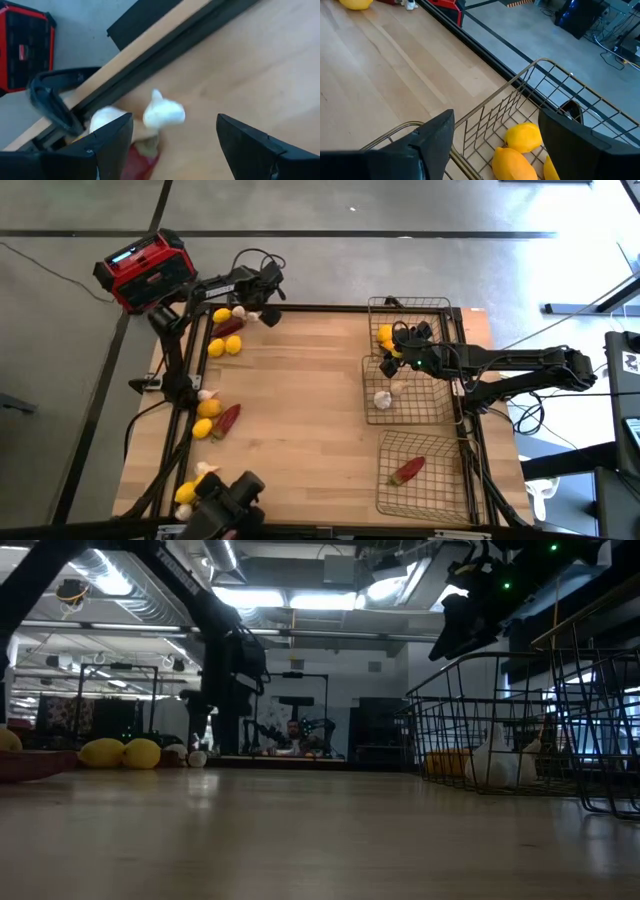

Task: Sort produce into baskets
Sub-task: Put the white garlic into the middle wire basket

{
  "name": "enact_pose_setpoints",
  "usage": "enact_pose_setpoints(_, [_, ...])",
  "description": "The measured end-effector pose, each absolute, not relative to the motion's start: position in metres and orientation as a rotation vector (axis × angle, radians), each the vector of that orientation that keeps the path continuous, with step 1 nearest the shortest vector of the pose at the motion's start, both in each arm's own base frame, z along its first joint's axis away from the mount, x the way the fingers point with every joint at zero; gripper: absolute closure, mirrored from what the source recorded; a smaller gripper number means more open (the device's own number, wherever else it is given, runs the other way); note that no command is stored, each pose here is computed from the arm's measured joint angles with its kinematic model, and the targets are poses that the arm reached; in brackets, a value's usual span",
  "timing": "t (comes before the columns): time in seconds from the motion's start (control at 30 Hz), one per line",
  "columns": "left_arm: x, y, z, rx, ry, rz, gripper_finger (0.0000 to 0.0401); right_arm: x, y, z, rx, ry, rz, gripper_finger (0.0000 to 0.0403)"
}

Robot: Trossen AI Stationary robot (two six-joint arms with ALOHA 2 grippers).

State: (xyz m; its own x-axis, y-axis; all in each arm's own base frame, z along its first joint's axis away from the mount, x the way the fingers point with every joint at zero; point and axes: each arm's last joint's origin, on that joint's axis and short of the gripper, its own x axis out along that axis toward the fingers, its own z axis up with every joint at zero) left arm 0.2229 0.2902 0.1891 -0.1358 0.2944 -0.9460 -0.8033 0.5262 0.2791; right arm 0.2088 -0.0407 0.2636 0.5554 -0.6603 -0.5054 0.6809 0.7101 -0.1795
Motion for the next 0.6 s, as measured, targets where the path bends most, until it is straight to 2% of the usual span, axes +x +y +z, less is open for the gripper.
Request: enact_pose_setpoints(0.6, [0.217,0.303,0.158,-0.519,1.483,1.019,0.0119,0.216,-0.041,0.254,0.025,0.627,-0.793,0.0121])
